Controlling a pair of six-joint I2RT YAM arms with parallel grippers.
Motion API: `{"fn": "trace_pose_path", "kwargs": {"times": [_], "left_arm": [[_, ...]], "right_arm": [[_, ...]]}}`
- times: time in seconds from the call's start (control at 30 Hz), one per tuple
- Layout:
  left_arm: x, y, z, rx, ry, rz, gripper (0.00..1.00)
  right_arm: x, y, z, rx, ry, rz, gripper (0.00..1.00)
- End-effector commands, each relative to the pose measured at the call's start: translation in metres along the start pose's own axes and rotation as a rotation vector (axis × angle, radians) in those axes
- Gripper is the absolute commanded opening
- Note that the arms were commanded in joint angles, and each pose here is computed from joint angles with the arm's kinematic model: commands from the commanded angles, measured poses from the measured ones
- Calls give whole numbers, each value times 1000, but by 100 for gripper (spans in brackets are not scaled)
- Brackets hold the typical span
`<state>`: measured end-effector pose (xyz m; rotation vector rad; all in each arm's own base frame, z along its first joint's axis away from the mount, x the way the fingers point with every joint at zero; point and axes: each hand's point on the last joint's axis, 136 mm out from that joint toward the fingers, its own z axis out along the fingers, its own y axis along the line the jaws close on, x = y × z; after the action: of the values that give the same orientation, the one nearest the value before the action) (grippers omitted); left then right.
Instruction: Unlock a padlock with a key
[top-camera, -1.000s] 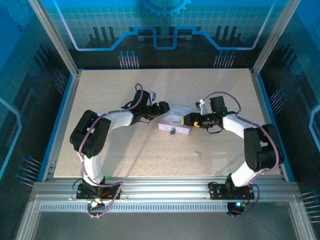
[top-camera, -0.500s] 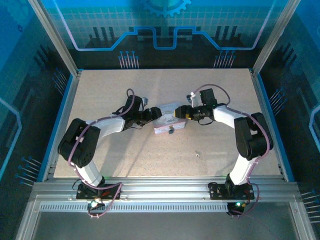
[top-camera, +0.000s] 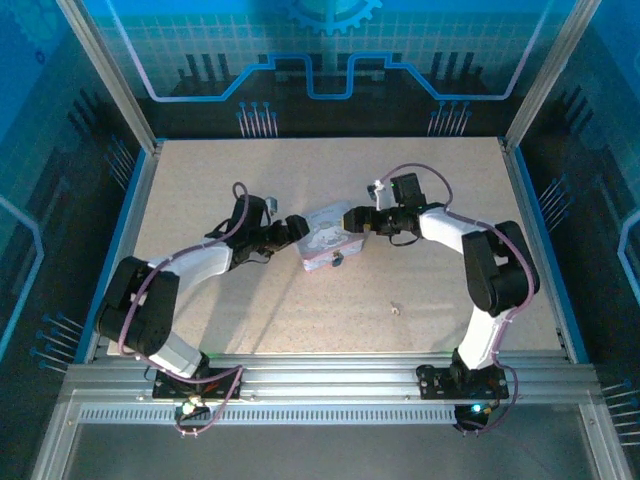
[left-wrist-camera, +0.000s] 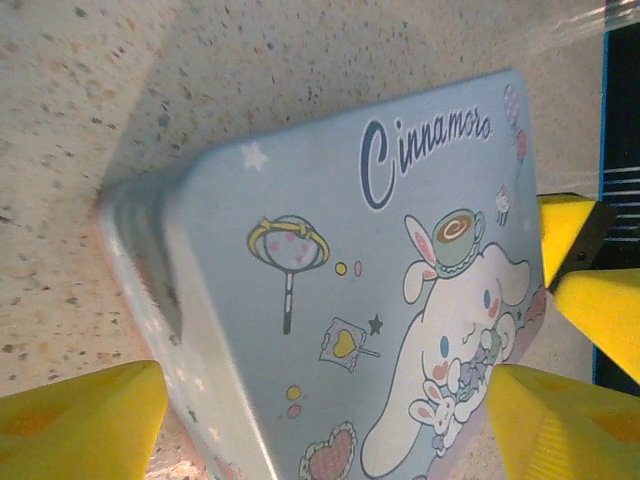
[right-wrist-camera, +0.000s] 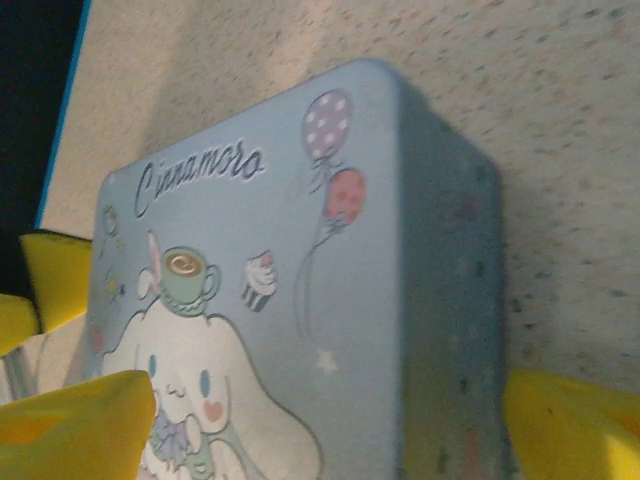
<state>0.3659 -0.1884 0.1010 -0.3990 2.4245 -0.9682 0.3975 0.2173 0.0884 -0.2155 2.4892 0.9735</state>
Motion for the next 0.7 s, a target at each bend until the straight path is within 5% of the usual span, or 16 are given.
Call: {"fn": "trace_pose_path", "kwargs": {"times": [0.0, 0.3, 0.67], "left_arm": [[-4, 1, -18, -23, -39, 29, 87], [50, -19, -37, 20, 16, 58, 87], [110, -58, -17, 112, 92, 104, 86]], "right_arm": [[-9, -12, -45, 145, -94, -8, 93], [79, -16, -106, 311, 12, 28, 88], [180, -32, -115, 401, 234, 96, 68]]}}
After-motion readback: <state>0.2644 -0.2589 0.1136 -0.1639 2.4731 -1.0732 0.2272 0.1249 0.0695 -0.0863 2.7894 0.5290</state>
